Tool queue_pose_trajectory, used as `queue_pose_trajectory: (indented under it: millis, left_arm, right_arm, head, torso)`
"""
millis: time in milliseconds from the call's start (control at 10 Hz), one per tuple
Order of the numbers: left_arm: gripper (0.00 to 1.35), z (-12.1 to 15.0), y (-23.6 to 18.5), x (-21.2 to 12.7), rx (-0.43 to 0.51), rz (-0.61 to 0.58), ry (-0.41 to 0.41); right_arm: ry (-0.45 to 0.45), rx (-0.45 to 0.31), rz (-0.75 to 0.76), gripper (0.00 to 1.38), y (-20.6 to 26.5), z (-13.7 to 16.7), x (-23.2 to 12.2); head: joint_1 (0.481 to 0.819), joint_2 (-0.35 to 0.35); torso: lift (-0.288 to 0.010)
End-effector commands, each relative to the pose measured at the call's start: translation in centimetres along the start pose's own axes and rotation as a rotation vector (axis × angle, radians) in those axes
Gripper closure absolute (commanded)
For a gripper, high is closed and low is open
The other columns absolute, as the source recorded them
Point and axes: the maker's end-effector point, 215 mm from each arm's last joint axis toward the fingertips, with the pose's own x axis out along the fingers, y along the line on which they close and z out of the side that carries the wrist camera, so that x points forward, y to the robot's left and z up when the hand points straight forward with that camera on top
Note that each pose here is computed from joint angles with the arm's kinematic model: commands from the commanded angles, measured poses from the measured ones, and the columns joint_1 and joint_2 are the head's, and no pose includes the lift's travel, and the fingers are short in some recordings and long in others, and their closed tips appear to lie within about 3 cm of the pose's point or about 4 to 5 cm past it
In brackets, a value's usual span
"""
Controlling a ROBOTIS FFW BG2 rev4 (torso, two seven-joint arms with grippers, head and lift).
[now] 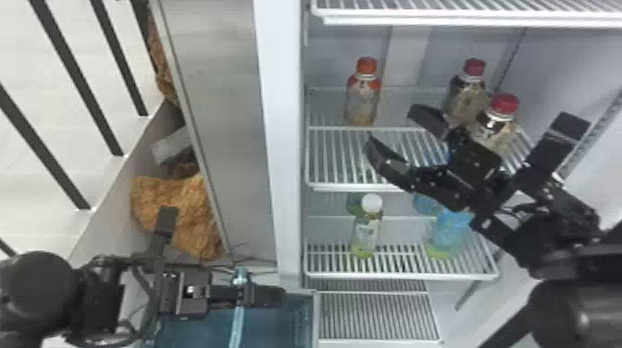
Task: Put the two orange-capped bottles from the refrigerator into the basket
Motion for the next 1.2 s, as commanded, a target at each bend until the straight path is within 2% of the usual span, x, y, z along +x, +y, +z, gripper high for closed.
queue_pose_trajectory:
  millis: [0,100,300,400,800,1100]
  left_arm:
    - [1.21,-0.1,0.0,0.0,-0.001,0.000,0.003]
    - [1.21,-0.2,0.0,0.1,0.000,-0.001,0.008]
    - [1.21,-0.3,-0.1,0.2,0.001,-0.003,0.012]
    - [1.21,-0.5,-0.1,0.1,0.000,-0.004,0.015]
    - [1.21,-0.6,-0.3,0.2,-0.001,-0.013,0.016]
    - [1.21,-0.8,-0.2,0.4,-0.002,-0.008,0.023]
  right_arm:
    - [-0.007,-0.043,-0.061,0.08,-1.3,0.0,0.4]
    - [-0.029,-0.066,-0.099,0.08,-2.4,0.2,1.1]
    - [-0.033,-0.058,-0.138,0.07,-3.4,-0.5,2.7]
    - [-0.026,-0.038,-0.194,0.07,-3.3,0.1,3.2]
    - [0.034,-0.056,-0.342,0.05,-3.2,3.8,3.7]
    - [0.076,-0.038,-0.427,0.05,-5.5,2.9,3.7]
  head:
    - [0.695,-0.030]
    - [0.695,-0.036]
    - [0.695,-0.048]
    - [0.695,-0.047]
    - [0.695,-0.041]
    - [0.695,-0.048]
  torso:
    - [-0.040]
    - [-0.040]
    - [-0.040]
    - [-0.040]
    - [-0.040]
    - [-0.040]
